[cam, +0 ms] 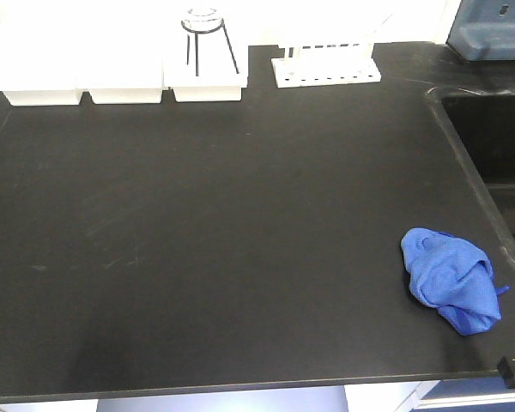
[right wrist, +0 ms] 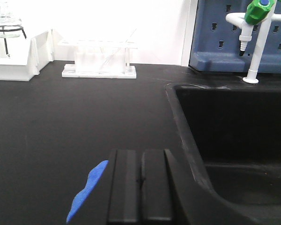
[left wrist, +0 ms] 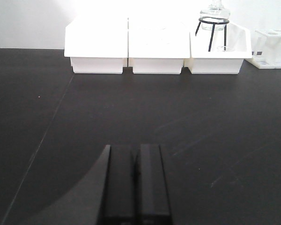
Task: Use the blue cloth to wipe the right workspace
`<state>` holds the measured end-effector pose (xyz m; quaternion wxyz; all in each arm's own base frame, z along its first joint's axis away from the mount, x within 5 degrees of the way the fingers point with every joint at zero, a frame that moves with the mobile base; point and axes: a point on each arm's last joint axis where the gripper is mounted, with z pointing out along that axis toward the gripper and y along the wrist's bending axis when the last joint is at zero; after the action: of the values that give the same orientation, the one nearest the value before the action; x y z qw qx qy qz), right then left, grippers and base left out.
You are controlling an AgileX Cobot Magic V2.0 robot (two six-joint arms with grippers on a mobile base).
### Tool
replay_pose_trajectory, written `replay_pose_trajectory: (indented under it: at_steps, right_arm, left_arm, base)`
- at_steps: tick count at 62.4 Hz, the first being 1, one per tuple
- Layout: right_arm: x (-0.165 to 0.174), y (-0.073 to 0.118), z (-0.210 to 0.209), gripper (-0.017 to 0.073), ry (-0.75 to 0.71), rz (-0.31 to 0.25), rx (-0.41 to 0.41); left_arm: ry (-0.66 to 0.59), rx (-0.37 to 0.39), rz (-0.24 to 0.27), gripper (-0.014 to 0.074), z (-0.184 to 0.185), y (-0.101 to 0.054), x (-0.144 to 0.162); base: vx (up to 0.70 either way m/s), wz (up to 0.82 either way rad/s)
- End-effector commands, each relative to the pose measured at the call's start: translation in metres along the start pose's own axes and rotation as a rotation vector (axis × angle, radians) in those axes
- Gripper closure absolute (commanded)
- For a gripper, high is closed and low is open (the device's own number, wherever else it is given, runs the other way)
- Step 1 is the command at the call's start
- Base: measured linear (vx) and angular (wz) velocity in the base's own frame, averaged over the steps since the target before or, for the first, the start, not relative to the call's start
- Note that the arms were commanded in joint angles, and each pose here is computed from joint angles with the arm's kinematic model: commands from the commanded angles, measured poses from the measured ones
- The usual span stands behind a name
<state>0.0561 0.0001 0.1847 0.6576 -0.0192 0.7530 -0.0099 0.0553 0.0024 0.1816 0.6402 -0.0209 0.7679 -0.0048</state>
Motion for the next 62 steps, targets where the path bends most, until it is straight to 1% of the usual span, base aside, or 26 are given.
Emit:
replay_pose_trajectory:
  at_steps: [1,31,35,37,41,43,47,51,53,56,62]
  right_arm:
    - [-0.001,0.001,0.001,0.0564,-0.06,-0.004,-0.004]
    - [-0.002,0.001,0.001,0.0564,-0.072,-0.005,-0.004]
    - [-0.004,0.001,0.001,0.0564,-0.092,-0.005,-0.005]
    - [-0.008,0.001,0.0,0.0564,-0.129,-0.007,-0.006]
    - [-0.022,0.001,-0.003,0.0564,-0.24,-0.005,-0.009]
    - [-0.033,0.001,-0.006,0.0564,-0.313,-0.018,-0.008]
    - [-0.06,0.0,-0.015,0.0564,-0.437,-0.073,0.002]
    - [-0.088,-0.001,-0.026,0.0564,-0.491,-0.09,0.014]
    - [-0.101,-0.002,-0.029,0.0564,-0.475,-0.089,0.017]
    - [-0.128,-0.004,-0.035,0.0564,-0.452,-0.086,0.024]
    - [-0.173,-0.008,-0.027,0.0564,-0.295,-0.085,0.032]
  left_arm:
    - [-0.06,0.018,-0.006,0.0599,0.001,-0.001,0.003]
    - [-0.06,0.018,-0.006,0.0599,0.001,-0.001,0.003]
    - [-0.06,0.018,-0.006,0.0599,0.001,-0.001,0.003]
    - [-0.06,0.018,-0.006,0.0599,0.001,-0.001,0.003]
    - [-0.06,0.018,-0.006,0.0599,0.001,-0.001,0.003]
    - [-0.06,0.018,-0.006,0.0599,0.001,-0.001,0.003]
    - [-0.06,0.018,-0.006,0.0599,0.001,-0.001,0.003]
    - [-0.06,0.018,-0.006,0.0599,0.001,-0.001,0.003]
    - [-0.06,0.018,-0.006,0.0599,0.001,-0.001,0.003]
    - [-0.06,0.018,-0.006,0.0599,0.001,-0.001,0.003]
    - [-0.06,0.018,-0.006,0.0599,0.001,-0.001,0.003]
  base:
    - [0.0,0.0]
    - [0.0,0.0]
    - [0.0,0.0]
    - [0.0,0.0]
    - [0.0,0.0]
    - [0.0,0.0]
    - [0.0,0.0]
    - [0.0,0.0]
    - [0.0,0.0]
    - [0.0,0.0]
    - [0.0,0.0]
